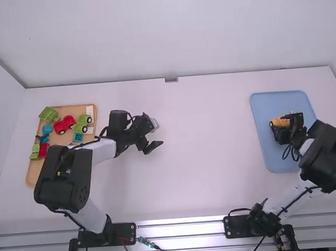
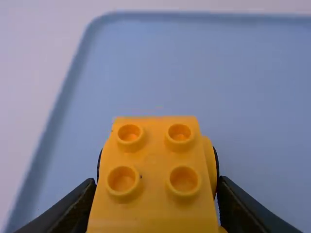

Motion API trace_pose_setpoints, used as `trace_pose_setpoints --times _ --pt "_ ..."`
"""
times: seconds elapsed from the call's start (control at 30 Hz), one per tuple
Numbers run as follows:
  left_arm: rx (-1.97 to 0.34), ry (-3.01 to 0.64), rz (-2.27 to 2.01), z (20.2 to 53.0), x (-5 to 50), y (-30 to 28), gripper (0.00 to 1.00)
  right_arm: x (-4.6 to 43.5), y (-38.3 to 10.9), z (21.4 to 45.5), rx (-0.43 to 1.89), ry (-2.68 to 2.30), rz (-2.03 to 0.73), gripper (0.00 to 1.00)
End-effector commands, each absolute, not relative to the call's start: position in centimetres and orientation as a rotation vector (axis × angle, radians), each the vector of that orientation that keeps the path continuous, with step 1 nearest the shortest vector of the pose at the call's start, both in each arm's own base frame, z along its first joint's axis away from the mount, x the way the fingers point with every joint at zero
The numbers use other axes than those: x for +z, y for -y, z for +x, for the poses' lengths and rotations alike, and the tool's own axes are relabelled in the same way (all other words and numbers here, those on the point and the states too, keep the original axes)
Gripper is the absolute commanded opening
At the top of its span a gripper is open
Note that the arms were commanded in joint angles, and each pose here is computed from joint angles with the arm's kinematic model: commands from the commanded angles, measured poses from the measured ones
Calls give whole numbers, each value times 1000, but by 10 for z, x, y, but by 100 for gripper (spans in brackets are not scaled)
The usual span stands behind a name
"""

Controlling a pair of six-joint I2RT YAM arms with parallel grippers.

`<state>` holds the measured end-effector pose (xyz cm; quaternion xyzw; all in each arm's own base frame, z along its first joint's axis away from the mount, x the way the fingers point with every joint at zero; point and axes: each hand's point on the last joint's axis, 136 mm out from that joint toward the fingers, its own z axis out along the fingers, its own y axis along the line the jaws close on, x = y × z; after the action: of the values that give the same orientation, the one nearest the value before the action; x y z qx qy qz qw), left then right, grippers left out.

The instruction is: Assemble lego blocks to make yellow taxi

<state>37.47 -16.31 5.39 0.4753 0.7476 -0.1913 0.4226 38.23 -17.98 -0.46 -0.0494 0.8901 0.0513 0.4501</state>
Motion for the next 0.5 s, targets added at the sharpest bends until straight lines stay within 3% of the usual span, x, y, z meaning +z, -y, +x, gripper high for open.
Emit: trace_pose_setpoints --times 0.0,0.03,0.1,0.13,0.2,0.23,0.47 --pt "-481 -1862 1185 372 60 164 99 1 172 399 146 -2174 -160 40" --pt "-482 -1863 1186 372 60 164 99 0 169 401 148 -2177 -168 40" --pt "-483 -1866 1185 371 59 164 99 -1 166 402 139 -2186 -175 57" --pt "-483 -1865 1185 371 59 164 99 -1 166 403 137 -2187 -175 58" --pt "-483 -1865 1185 371 60 164 99 -1 161 404 140 -2194 -180 90" --pt "-483 -1865 1185 371 60 163 99 0 160 404 145 -2197 -180 99" --pt "-452 -1928 1102 380 59 157 99 17 174 402 73 -2228 -65 99"
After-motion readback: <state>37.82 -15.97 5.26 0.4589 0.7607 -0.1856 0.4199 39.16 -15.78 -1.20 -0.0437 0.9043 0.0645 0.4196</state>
